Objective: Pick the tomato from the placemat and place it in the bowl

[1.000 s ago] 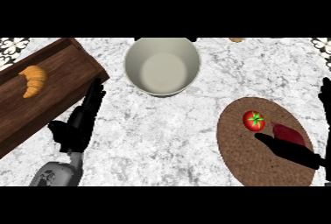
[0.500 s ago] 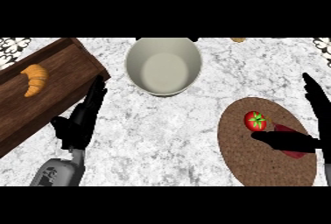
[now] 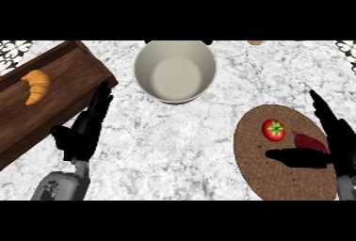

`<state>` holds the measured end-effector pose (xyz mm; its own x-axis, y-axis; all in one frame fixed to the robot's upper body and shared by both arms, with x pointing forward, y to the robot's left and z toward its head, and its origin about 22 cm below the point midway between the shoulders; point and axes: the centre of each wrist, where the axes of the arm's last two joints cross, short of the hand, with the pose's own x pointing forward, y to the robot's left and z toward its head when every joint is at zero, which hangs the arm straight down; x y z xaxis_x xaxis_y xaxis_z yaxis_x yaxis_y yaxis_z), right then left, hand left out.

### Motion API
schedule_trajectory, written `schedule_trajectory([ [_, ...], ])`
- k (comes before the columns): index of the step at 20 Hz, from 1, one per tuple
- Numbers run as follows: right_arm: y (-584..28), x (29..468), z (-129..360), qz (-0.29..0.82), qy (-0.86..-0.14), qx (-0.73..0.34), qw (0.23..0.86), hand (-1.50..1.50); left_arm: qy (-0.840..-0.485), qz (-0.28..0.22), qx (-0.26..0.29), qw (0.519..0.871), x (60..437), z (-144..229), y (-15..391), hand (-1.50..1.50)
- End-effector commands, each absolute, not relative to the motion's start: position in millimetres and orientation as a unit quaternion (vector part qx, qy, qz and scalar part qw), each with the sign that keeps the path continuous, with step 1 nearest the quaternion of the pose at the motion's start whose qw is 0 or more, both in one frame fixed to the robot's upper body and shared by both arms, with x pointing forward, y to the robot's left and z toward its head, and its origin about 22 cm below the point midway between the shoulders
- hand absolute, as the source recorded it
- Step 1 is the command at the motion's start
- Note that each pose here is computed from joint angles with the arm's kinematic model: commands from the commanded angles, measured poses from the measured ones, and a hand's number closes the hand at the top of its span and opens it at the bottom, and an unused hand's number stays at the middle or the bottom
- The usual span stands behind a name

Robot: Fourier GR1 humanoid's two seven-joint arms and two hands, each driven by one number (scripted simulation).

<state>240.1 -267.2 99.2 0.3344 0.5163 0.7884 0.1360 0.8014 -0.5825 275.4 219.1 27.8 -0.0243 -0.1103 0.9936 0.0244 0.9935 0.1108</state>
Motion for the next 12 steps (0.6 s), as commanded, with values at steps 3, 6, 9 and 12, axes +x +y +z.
schedule_trajectory([
  [3,-276,220,82,0.105,-0.59,-0.261,0.757,-1.5,-0.719,-0.047,0.042,0.693,270,26,237,0.0],
  [6,-275,223,74,0.086,-0.611,-0.244,0.748,-1.5,-0.713,-0.053,0.035,0.699,276,40,214,0.0],
  [9,-262,225,77,0.085,-0.612,-0.237,0.75,-1.5,-0.717,-0.045,0.028,0.695,267,22,220,0.0],
  [12,-260,222,80,0.077,-0.619,-0.227,0.748,-1.5,-0.717,-0.052,0.035,0.695,263,20,235,0.0],
])
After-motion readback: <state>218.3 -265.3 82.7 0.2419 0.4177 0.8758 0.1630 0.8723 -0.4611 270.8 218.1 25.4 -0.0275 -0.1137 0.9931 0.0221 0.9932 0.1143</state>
